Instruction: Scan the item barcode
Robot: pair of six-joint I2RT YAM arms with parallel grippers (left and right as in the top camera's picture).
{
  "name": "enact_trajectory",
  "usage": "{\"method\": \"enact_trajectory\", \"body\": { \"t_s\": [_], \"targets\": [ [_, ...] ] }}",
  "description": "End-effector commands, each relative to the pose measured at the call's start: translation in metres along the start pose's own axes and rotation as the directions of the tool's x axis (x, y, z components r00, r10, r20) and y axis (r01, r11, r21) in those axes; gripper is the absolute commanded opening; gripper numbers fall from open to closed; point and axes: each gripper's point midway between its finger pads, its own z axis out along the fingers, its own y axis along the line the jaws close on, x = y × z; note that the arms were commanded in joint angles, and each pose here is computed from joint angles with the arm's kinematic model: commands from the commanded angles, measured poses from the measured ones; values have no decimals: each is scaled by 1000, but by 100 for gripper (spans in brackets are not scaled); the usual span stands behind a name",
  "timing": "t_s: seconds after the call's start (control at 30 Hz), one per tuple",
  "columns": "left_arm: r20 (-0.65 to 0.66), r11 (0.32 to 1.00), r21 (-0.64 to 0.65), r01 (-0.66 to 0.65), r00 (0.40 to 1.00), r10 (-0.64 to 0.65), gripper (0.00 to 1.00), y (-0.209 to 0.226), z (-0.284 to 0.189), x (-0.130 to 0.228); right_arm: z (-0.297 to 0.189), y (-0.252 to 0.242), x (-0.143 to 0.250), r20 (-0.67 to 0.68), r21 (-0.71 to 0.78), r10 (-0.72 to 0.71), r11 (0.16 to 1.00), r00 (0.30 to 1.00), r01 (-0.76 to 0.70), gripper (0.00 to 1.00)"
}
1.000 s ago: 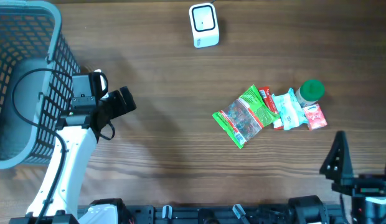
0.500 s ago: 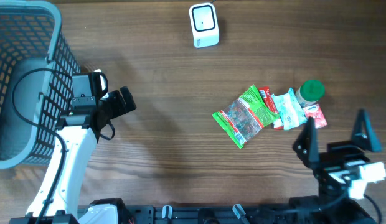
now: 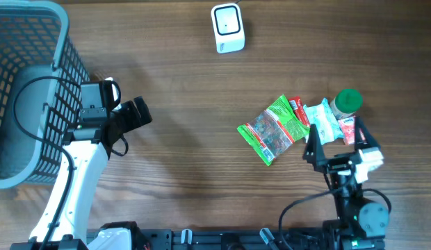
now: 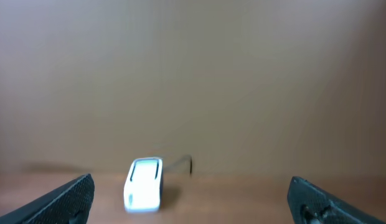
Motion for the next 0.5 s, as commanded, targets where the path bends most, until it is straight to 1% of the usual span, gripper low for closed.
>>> {"method": "enact_trajectory", "body": {
  "t_s": [0.0, 0.1, 0.47],
  "targets": [
    [-6, 1000, 8, 8, 1000, -8, 100, 0, 2, 1, -2, -3, 26, -100, 15, 39, 999, 994, -38, 100],
    [-6, 1000, 8, 8, 1000, -8, 100, 0, 2, 1, -8, -6, 60, -240, 35, 51, 998, 969, -44, 100],
    [-6, 1000, 8, 8, 1000, -8, 100, 0, 2, 1, -9, -6, 61, -245, 35, 49, 999, 968, -42, 100]
  ]
}}
